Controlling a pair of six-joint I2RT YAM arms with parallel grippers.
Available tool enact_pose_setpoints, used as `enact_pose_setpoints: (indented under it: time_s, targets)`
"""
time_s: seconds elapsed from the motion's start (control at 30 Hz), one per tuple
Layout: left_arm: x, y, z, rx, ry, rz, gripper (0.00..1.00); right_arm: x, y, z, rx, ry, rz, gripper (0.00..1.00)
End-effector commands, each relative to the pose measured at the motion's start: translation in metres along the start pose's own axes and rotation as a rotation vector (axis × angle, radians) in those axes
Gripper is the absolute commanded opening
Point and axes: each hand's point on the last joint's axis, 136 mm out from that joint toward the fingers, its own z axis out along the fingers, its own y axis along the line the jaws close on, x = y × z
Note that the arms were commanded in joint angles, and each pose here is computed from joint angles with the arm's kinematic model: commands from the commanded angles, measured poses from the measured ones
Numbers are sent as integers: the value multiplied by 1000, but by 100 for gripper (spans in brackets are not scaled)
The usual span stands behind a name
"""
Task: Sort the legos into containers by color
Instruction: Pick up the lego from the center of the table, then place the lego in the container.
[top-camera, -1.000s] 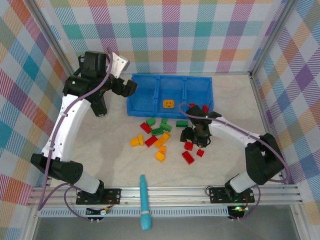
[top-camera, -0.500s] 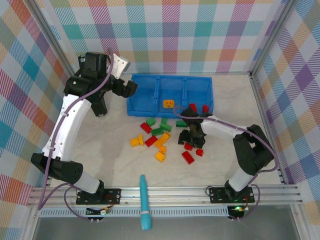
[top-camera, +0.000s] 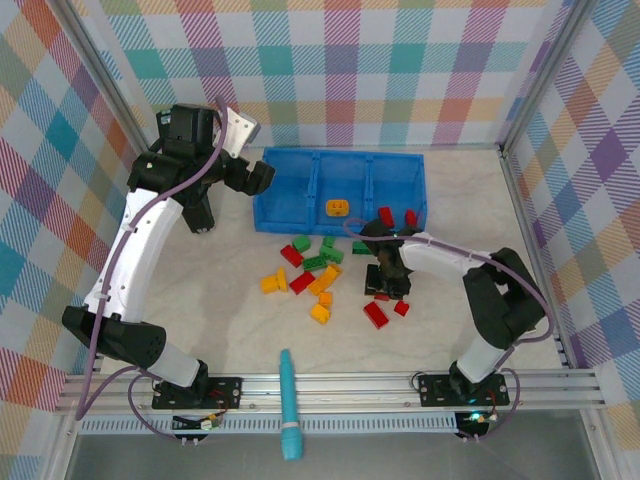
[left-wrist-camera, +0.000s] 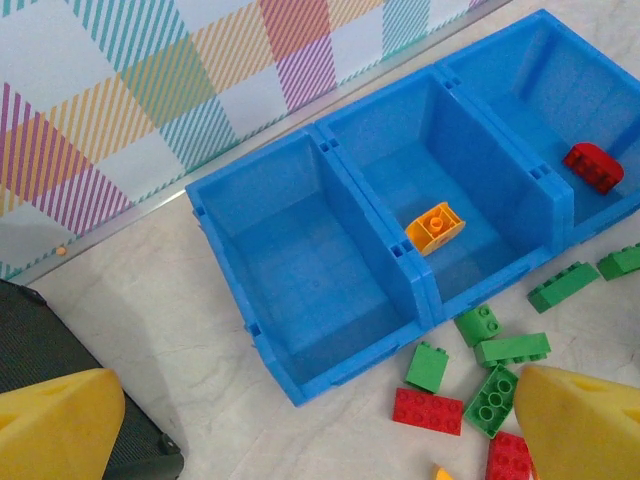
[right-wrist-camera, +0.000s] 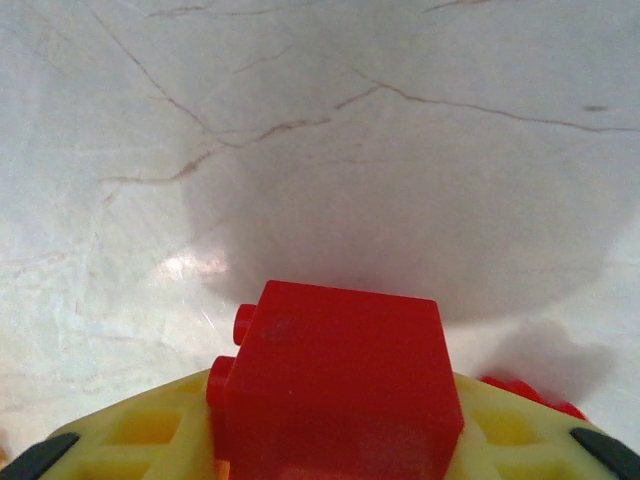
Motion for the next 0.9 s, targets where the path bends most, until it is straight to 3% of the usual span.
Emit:
enact_pose_setpoints:
  time_s: [0.0,0.27,0.43,0.63,0.73,0.87]
  targets:
    - [-4,6,-6,-22,-24,-2,100,-14,-9,-34,30,-67,-63,37]
    - [-5,7,-9,-33,-32,4,100,-96,-19,-108,26,-323,-138,38]
    - [-5,8,-9,-33,-28,-1,100,-153,-19,-133,39,-441,-183,38]
    - [3,15,-10,-81,-4,-67,100,-208,-10,-134,26,-516,-209,38]
    - [24,16,-7,-106,44,-119,100,-229,-1,-127,13,-525,-234,39]
    - [66,2,9,-75,143,-305,100,-248,7,-111,19,-513,-274,39]
